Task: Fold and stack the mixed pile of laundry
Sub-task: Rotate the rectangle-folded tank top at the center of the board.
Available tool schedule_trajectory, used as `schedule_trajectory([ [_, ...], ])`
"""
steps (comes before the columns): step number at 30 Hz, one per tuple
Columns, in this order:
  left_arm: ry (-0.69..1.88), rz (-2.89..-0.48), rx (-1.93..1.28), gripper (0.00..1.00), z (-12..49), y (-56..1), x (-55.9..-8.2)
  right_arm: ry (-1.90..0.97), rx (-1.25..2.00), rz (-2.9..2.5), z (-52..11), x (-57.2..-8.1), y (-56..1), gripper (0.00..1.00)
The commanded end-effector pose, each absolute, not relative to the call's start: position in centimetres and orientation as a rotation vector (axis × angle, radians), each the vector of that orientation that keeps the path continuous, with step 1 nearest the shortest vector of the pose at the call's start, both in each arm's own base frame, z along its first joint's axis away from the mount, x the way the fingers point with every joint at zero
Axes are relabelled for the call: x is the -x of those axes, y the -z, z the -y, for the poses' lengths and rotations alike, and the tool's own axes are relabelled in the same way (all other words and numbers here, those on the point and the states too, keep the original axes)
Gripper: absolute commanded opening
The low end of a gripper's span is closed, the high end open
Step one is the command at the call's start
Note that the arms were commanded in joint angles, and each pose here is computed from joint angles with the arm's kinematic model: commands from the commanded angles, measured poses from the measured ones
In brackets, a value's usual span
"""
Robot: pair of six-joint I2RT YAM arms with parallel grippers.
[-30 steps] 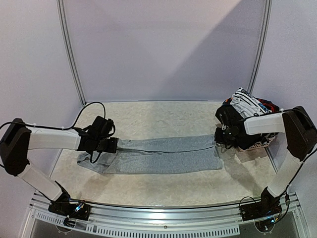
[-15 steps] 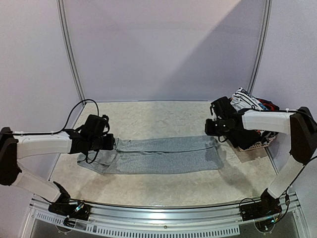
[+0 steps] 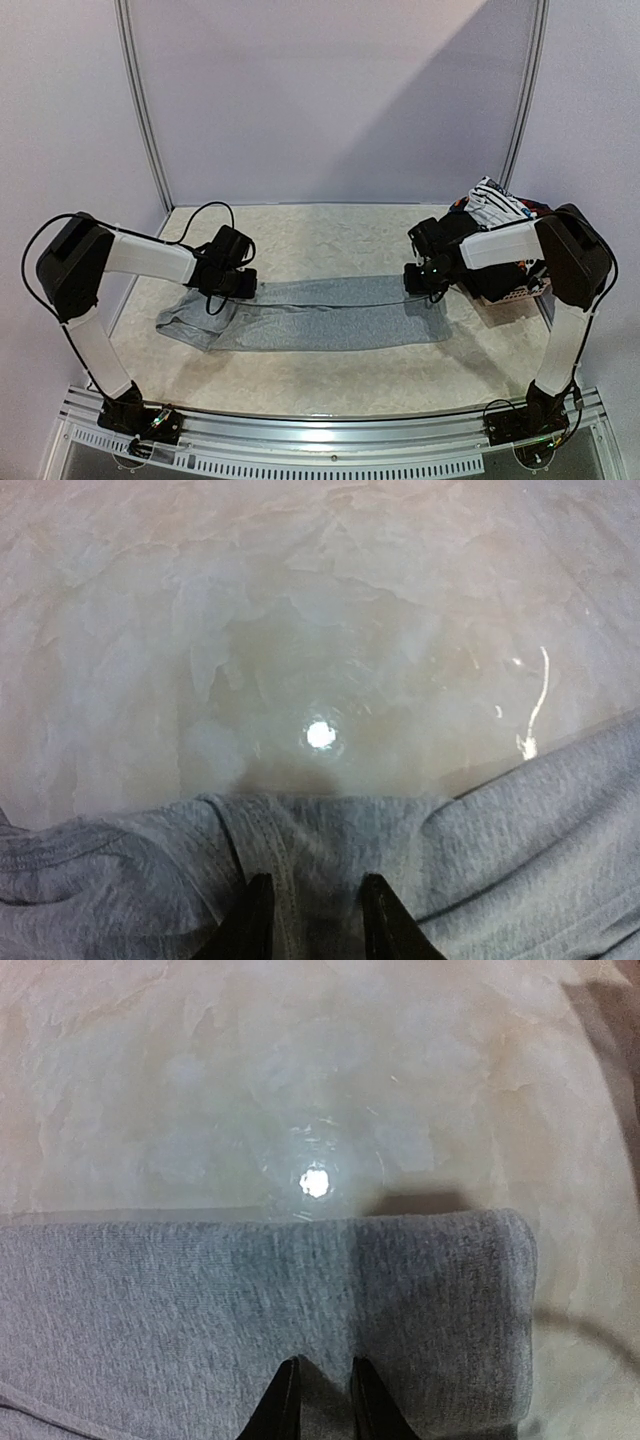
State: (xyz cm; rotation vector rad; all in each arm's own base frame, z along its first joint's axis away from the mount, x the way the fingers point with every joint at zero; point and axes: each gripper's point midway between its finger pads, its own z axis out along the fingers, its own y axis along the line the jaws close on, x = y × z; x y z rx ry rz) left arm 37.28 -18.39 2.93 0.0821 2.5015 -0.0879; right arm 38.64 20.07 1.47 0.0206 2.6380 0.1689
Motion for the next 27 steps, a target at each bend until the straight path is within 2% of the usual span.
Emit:
schedule_trajectory([
  [1, 0.092, -2.534, -0.068, 0.31, 17.4, -1.4, -39.1, -0.096, -0.064, -2.718, -18.2, -35.9, 1.2, 0.19],
  [11, 0.084, -2.632, -0.073, 0.29, 16.2, 0.4, -43.5, -0.188, -0.081, -2.772, -20.3, -29.7, 3.1, 0.19],
  [22, 0.073, -2.722, -0.067, 0.29, 14.5, 0.4, -51.6, -0.322, 0.123, -2.789, -30.2, -22.7, 2.6, 0.19],
  [27, 0.149, -2.682, -0.049, 0.3, 14.6, -1.9, -53.1, -0.374, 0.319, -2.794, -33.9, -20.0, 0.6, 0.2],
])
